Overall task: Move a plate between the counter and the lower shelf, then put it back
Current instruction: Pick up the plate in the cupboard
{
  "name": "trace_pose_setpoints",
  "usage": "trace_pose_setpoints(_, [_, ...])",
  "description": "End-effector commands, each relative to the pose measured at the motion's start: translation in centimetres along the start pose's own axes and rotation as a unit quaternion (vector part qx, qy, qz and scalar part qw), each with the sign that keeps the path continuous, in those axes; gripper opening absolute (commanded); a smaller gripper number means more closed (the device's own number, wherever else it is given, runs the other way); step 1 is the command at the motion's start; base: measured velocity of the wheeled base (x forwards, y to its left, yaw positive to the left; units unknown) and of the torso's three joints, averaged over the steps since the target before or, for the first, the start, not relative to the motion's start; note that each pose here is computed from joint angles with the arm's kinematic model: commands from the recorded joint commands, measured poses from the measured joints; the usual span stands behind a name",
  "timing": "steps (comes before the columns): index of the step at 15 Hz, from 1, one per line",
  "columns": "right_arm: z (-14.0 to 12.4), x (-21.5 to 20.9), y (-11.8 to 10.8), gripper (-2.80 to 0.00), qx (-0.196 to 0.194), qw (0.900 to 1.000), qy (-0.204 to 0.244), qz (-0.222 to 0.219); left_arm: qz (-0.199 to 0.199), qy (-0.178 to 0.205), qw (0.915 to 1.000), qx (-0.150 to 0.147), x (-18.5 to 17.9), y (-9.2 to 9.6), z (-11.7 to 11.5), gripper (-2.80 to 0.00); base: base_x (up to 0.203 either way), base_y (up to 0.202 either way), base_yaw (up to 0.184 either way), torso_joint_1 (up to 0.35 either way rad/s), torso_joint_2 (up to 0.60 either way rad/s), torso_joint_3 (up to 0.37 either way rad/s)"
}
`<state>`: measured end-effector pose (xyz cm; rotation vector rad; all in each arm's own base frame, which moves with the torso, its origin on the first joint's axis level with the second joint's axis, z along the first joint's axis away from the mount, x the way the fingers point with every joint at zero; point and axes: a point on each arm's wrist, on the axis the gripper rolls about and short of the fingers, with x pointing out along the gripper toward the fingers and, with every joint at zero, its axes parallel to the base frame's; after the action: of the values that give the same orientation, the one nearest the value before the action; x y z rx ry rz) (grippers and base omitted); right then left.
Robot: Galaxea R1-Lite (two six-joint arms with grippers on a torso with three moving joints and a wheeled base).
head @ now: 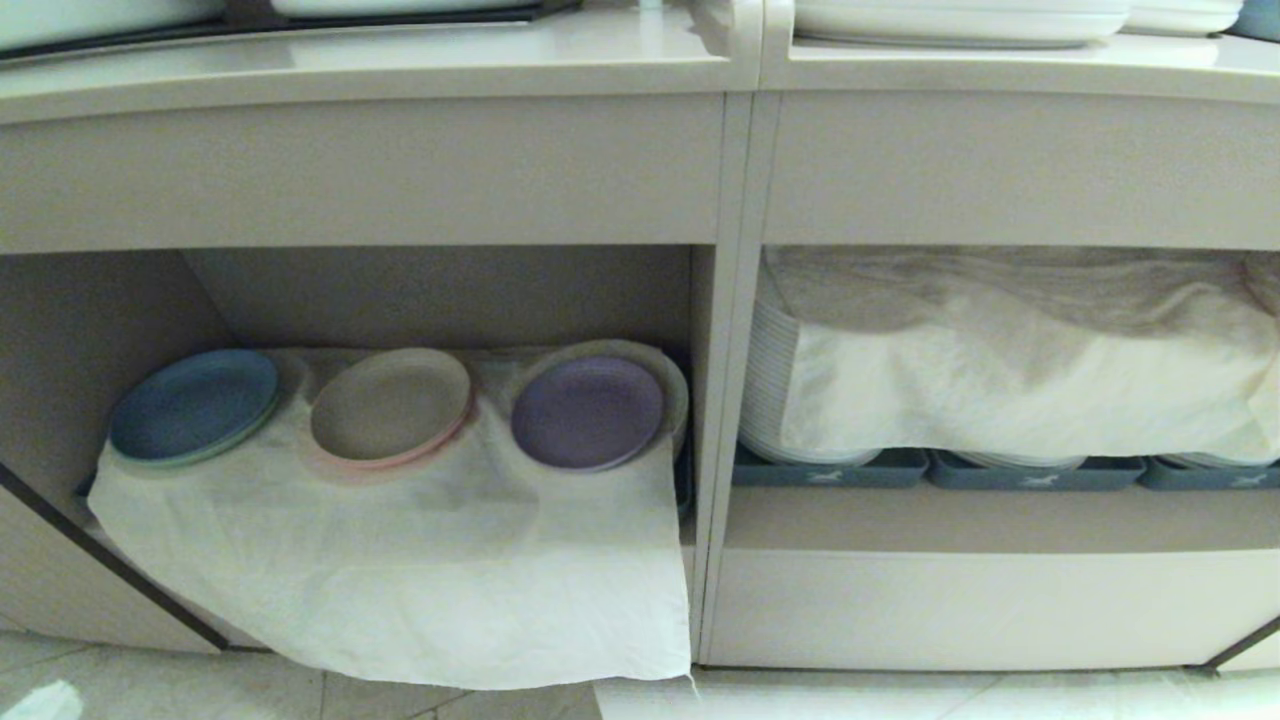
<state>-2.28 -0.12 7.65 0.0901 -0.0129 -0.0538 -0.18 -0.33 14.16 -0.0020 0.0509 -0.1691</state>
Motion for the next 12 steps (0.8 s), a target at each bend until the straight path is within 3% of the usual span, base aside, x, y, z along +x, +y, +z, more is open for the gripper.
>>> trace_pose_setpoints(1, [0.0,0.0,0.0,-2.8,0.0,1.0,0.0,0.0,-0.001,0.042,0.999,-0.018,2.0,0.3,0.4,-2.8,0.0,0.0,0.0,0.0,0.0,0.0])
trace_pose_setpoints(6, [0.0,0.0,0.0,-2.8,0.0,1.0,0.0,0.0,0.001,0.095,0.9936,-0.06,3.5,0.5,-0.6,-2.8,0.0,0.0,0.0,0.0,0.0,0.0])
trace_pose_setpoints(10, [0.0,0.0,0.0,-2.8,0.0,1.0,0.0,0.0,-0.003,0.109,0.9909,-0.079,4.7,0.6,-1.6,-2.8,0.0,0.0,0.0,0.0,0.0,0.0])
trace_pose_setpoints(12, [0.0,0.0,0.0,-2.8,0.0,1.0,0.0,0.0,-0.006,0.117,0.9878,-0.103,5.2,0.7,-1.6,-2.8,0.0,0.0,0.0,0.0,0.0,0.0])
